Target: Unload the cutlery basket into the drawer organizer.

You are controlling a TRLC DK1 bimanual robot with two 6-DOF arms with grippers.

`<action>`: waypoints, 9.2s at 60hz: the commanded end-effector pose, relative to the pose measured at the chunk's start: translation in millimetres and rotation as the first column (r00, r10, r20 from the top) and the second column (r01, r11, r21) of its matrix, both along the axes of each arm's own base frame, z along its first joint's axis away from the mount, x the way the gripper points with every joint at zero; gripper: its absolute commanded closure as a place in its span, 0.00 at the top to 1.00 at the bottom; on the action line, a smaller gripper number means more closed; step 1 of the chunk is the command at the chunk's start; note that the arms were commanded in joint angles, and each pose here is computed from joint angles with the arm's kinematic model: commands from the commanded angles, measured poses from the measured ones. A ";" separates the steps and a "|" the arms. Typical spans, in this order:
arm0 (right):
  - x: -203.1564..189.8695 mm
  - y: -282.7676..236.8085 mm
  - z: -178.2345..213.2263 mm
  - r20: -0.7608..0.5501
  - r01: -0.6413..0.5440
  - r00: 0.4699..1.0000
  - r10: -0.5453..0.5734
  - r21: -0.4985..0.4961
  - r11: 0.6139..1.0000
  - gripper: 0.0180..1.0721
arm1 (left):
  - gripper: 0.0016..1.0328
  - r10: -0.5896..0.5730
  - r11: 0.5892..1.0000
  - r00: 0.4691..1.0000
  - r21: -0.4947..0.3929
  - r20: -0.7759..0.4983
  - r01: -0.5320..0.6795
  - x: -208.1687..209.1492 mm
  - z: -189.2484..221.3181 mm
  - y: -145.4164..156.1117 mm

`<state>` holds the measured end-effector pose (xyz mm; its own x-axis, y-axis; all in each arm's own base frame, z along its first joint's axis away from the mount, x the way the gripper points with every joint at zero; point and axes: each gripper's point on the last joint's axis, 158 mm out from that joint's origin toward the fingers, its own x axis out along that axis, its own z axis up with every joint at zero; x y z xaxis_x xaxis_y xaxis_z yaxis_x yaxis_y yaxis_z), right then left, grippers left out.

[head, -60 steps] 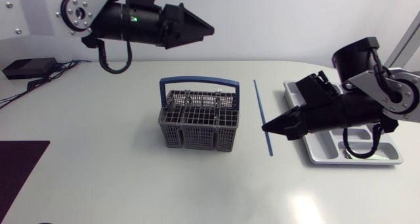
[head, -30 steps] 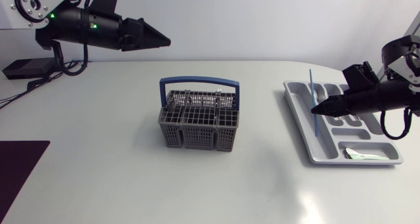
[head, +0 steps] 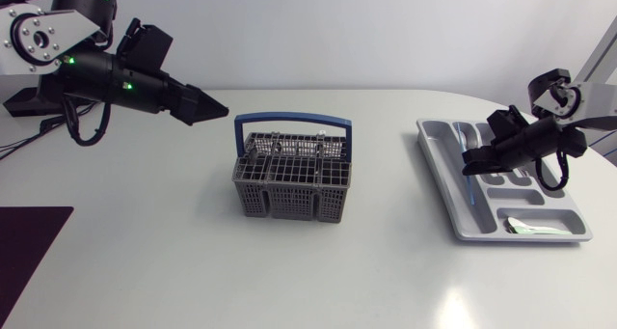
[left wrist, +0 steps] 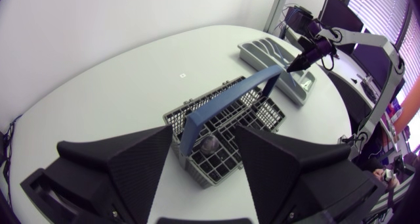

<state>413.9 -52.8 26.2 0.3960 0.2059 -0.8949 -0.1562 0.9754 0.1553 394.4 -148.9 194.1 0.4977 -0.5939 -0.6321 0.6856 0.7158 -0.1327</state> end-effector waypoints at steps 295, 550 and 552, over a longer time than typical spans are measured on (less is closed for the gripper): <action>-45.4 437.4 89.2 0.542 -0.347 0.805 0.240 0.103 0.932 0.50 | 0.65 -0.179 0.982 0.983 -0.046 0.047 0.181 -19.8 -136.1 1.8; -13.2 439.0 73.5 0.588 -0.272 0.791 0.171 0.087 0.958 0.07 | 0.65 -0.205 0.976 0.977 -0.057 0.059 0.208 -16.6 -130.5 -13.6; -13.9 438.1 74.0 0.588 -0.272 0.791 0.171 0.087 0.958 0.07 | 0.65 -0.204 0.977 0.977 -0.056 0.059 0.207 -16.4 -130.7 -13.4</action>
<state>406.0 391.3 101.3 0.7461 0.4773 -0.4642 -0.4739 0.8704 0.1332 378.8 -157.6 66.2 0.4100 -0.7098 -0.5728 0.8175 0.5645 -0.1144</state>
